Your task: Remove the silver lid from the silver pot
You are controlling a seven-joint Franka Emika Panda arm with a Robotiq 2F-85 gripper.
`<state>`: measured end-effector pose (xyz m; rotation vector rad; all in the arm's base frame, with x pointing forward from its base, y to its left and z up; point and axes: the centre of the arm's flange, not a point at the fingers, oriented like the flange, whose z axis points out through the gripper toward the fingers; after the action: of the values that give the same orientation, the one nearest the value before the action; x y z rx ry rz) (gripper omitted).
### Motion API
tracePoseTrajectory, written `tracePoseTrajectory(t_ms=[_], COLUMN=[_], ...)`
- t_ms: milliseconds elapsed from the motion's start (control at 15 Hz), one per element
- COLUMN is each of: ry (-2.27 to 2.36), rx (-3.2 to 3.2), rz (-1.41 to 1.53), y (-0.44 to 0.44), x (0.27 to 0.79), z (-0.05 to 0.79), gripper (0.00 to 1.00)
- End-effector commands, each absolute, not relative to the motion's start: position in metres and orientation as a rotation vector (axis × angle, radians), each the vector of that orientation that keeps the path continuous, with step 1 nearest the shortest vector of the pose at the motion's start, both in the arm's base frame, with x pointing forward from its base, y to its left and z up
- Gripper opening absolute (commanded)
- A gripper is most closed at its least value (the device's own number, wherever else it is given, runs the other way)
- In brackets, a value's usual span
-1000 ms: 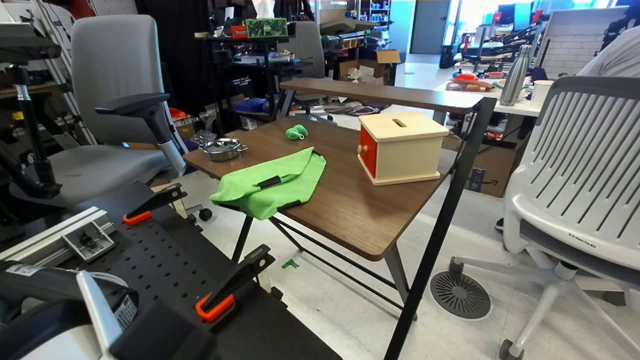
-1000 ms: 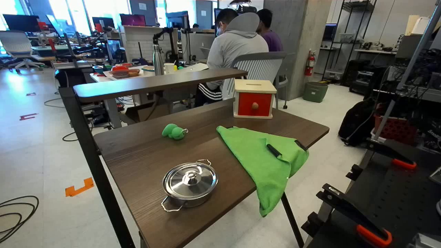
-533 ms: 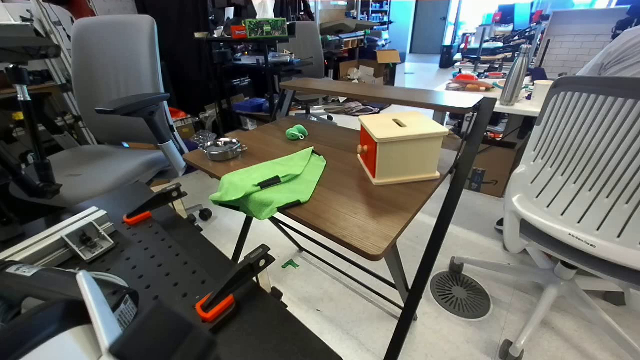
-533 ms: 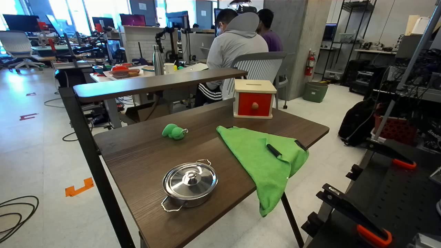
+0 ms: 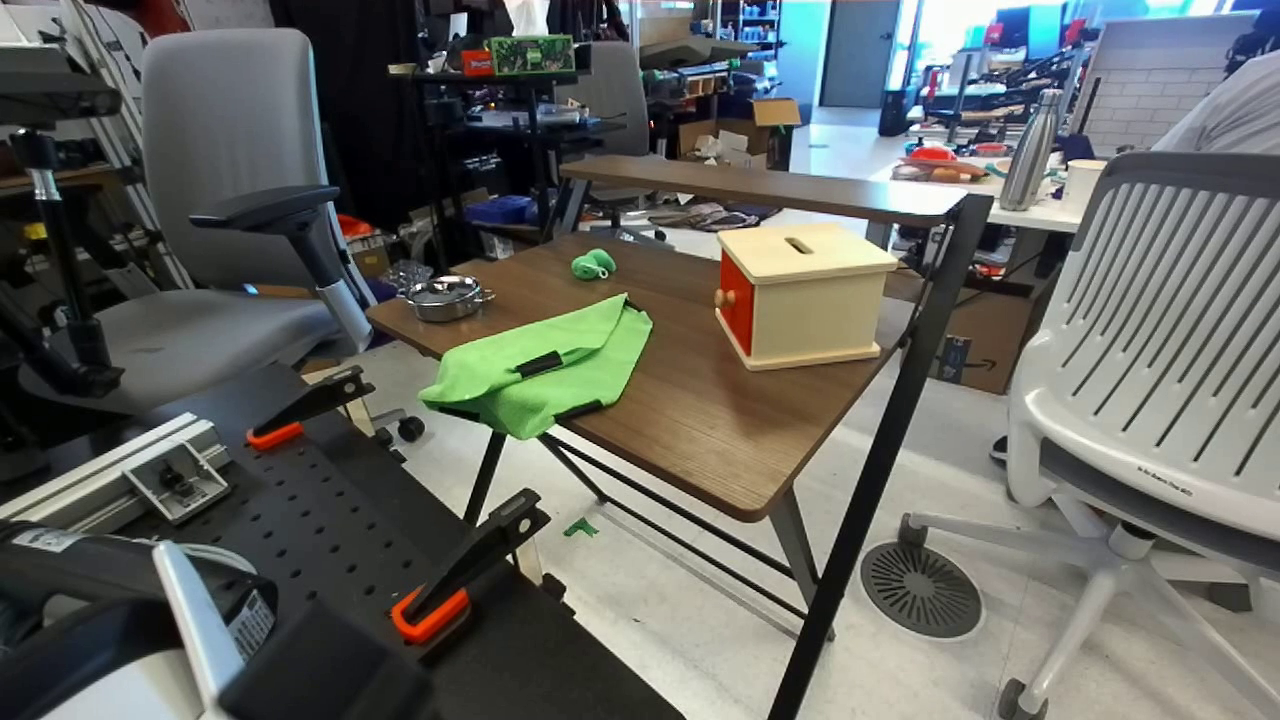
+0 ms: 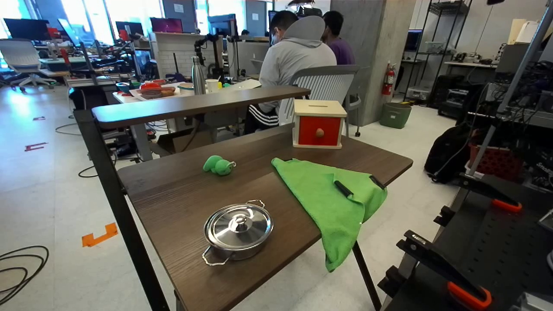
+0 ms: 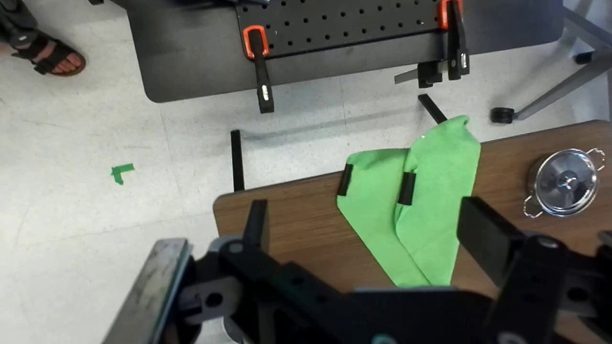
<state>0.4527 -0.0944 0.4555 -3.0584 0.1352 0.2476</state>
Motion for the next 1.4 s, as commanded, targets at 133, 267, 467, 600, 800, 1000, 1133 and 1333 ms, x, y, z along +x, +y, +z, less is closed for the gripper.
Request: tracePoseTrajectory(t_ms=[133, 267, 467, 600, 800, 1000, 1133, 1333], ry=[-0.149, -0.265, -0.407, -0.502, -0.697, -0.888, -1.014, -1.098], rx=[-3.120, -3.121, -3.115, -3.138, -3.184, -3.186, -3.146, -3.042], rz=[0.195, 0.177, 0.154, 0.134, 0.141, 0.161, 0.154, 0.145], y=[-0.006, 0.027, 0.071, 0.099, 0.140, 0.180, 0.204, 0.234], x=[0.481, 0.493, 0.509, 0.516, 0.527, 0.531, 0.529, 0.527], z=[0.417, 0.408, 0.386, 0.367, 0.333, 0.304, 0.288, 0.276], gripper=[1.00, 1.00, 1.00, 1.00, 1.00, 1.00, 1.00, 1.00])
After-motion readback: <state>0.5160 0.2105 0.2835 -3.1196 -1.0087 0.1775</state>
